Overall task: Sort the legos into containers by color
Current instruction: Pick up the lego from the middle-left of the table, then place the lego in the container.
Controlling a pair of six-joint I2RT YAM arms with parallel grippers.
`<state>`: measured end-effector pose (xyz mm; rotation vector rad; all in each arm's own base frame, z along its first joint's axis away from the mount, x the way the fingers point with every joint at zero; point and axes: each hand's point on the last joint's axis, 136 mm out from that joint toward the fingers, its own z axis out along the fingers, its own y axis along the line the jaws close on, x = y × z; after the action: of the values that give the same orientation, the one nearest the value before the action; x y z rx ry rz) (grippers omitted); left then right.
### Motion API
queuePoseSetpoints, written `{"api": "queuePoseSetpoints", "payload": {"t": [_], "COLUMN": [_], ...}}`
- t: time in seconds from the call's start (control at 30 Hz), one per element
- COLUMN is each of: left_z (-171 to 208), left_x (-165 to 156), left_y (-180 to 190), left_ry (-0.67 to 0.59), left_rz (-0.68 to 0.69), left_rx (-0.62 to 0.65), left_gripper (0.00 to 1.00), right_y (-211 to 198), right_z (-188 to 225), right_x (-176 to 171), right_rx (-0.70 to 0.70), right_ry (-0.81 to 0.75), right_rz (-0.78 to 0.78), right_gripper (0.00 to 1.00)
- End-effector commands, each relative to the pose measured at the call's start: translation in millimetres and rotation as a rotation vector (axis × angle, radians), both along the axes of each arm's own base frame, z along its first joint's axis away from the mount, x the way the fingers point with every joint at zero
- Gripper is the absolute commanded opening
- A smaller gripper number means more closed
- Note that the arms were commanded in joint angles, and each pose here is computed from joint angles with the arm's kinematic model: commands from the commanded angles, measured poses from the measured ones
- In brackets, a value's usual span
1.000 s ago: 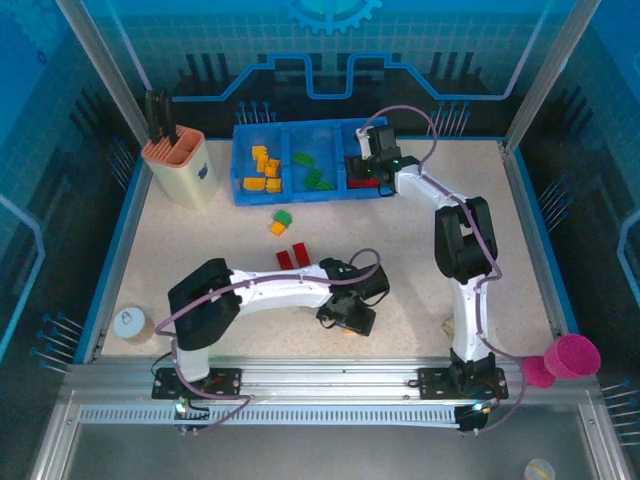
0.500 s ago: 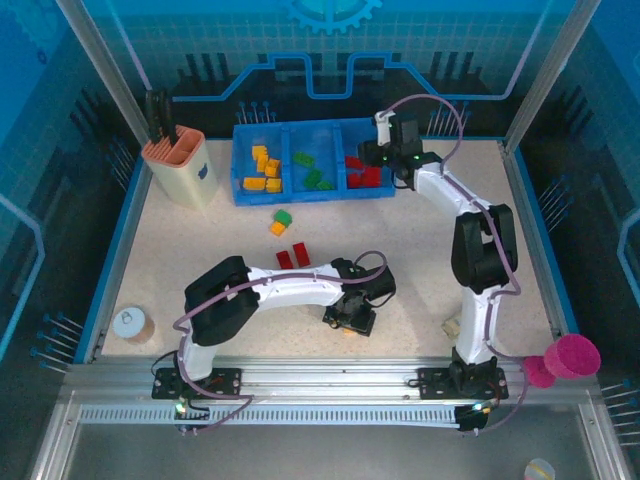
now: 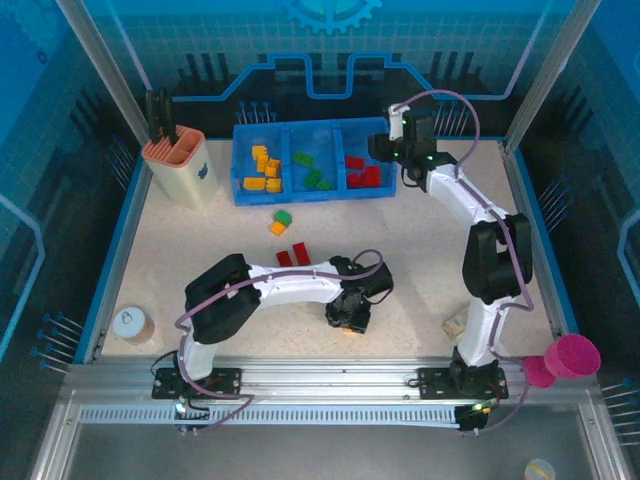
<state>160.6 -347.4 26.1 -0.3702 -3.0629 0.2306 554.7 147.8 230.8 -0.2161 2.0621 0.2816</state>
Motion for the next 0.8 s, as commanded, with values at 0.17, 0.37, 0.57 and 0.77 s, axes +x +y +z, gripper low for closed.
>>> {"api": "queuePoseSetpoints", "payload": {"t": [0.17, 0.37, 0.57, 0.77], "left_z": [88, 170, 215, 228], "left_x": [60, 136, 224, 308], "left_y": [39, 80, 118, 139], "left_ry": [-0.201, -0.396, -0.598, -0.735], "left_rz": [0.006, -0.003, 0.042, 0.101], "left_rx": [-0.014, -0.043, -0.052, -0.064], "left_gripper": [0.35, 0.36, 0.36, 0.36], "right_y": [-21, -20, 20, 89], "right_z": [-19, -59, -86, -108], "right_x": [-60, -109, -169, -228], "right_rx": [0.067, 0.1, 0.083, -0.004], "right_ry": [0.08, 0.198, 0.308, 0.403], "right_rz": [-0.044, -0.035, 0.069, 0.253], "right_gripper": [0.56, 0.56, 0.56, 0.56]}}
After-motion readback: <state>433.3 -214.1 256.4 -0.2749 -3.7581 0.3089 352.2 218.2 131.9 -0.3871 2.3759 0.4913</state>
